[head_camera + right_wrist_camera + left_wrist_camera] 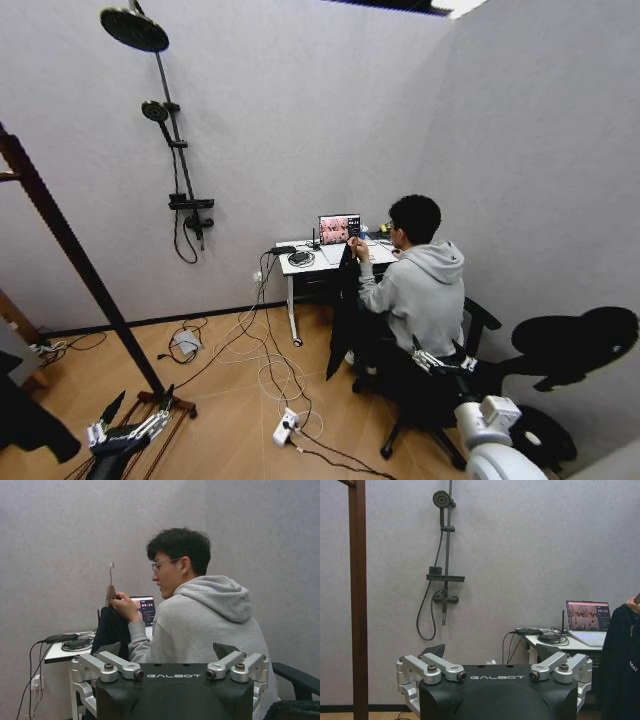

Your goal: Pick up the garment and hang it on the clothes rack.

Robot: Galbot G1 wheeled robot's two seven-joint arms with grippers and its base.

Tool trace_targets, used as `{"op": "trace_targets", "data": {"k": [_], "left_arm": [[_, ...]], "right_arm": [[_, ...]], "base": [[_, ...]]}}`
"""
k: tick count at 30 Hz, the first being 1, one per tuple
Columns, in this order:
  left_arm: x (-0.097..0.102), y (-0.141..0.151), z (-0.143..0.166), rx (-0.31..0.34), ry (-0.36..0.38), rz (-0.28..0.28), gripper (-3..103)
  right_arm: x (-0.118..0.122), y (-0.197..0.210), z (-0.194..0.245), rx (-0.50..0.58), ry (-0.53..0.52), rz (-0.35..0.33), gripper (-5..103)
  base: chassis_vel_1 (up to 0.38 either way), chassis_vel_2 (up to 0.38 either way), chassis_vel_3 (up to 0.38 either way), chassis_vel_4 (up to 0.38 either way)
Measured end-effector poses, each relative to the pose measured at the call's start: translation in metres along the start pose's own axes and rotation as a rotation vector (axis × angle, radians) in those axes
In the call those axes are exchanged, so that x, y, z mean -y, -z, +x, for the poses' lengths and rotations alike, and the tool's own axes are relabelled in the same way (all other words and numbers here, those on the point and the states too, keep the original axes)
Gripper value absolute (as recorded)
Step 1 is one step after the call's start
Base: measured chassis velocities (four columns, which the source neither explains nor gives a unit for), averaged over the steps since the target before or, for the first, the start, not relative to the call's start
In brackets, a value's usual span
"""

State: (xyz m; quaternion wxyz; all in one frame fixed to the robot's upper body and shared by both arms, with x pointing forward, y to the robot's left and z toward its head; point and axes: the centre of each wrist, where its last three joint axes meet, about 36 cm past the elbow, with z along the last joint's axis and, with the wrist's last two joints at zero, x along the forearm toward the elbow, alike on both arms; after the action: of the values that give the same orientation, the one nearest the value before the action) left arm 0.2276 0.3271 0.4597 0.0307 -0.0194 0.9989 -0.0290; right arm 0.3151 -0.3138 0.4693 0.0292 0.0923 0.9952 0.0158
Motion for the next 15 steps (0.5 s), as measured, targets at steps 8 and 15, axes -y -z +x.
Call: {"op": "trace_targets", "data": {"k": [8,15], "left_arm": [[0.000,0.000,0.000,0.000,0.000,0.000,100],[0.000,0.000,0.000,0.000,0.000,0.000,100]], "right_arm": [[-0.002,-0.005,-0.001,-0.008,0.002,0.002,100],[-0.001,-0.012,-0.009,-0.017,0.006,-0.002,100]], "base": [[0.079,-0.069,-0.070,0.081],[0.098,-0.050,-0.046,0.098]]}}
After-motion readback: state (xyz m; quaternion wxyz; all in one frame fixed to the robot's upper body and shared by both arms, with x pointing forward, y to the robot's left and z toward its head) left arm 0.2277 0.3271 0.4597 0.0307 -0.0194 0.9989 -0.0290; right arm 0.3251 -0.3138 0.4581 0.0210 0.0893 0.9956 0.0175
